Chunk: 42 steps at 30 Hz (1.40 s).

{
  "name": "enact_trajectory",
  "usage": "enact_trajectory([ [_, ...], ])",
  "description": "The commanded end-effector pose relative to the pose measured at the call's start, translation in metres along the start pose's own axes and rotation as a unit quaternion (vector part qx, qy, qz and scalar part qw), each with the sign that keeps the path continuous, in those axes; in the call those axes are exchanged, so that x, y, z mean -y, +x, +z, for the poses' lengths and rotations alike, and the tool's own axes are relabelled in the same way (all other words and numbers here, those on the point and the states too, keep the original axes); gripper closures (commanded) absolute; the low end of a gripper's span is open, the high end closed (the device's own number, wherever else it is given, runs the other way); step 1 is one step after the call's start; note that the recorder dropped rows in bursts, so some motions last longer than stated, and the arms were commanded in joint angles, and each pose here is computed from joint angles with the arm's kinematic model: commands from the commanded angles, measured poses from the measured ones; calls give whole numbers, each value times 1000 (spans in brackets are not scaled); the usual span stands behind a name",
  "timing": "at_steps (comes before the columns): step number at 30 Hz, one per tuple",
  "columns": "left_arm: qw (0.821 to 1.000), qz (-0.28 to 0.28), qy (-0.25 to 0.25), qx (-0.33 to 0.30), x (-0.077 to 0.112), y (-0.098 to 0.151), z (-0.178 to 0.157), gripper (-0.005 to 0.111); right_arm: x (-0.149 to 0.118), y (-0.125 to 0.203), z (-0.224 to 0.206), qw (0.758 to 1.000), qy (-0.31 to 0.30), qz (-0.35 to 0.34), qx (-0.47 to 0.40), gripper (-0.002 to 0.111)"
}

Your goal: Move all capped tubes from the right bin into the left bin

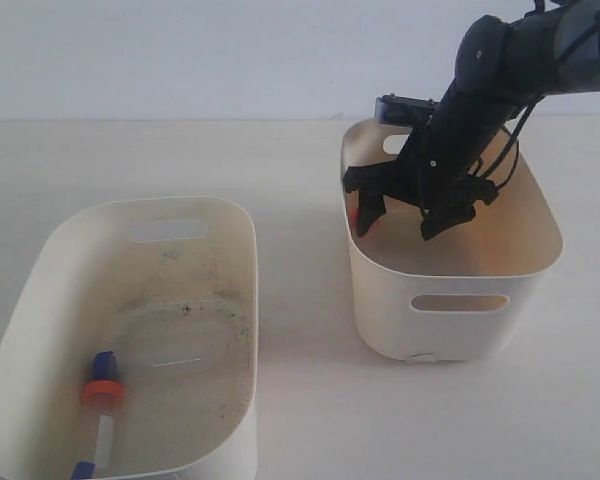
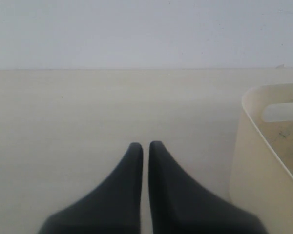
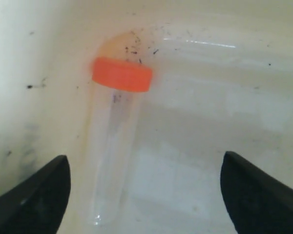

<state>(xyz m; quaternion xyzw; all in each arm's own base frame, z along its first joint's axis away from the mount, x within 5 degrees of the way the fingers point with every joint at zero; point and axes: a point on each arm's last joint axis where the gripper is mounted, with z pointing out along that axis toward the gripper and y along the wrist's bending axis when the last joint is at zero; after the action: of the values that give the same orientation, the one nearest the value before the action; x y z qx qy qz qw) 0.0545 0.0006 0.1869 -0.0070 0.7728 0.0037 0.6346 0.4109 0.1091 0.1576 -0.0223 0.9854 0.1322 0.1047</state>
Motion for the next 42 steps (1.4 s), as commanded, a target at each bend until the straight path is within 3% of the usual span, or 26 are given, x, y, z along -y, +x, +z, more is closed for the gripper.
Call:
enact_trajectory([
  [1, 1000, -4, -1, 2, 0, -1, 0, 103, -4, 2, 1, 1000, 11, 1, 0, 29],
  [20, 1000, -4, -1, 2, 0, -1, 0, 103, 3, 11, 31, 998, 15, 18, -59, 29],
  [27, 1000, -4, -1, 2, 0, -1, 0, 103, 12, 14, 39, 996, 55, 13, -73, 30],
  [30, 1000, -4, -1, 2, 0, -1, 0, 103, 16, 14, 38, 994, 78, 3, -72, 41],
  [40, 1000, -4, -1, 3, 0, -1, 0, 103, 18, 16, 38, 992, 90, 13, -83, 109],
  [42, 1000, -4, -1, 3, 0, -1, 0, 103, 18, 16, 37, 992, 90, 16, -83, 108],
])
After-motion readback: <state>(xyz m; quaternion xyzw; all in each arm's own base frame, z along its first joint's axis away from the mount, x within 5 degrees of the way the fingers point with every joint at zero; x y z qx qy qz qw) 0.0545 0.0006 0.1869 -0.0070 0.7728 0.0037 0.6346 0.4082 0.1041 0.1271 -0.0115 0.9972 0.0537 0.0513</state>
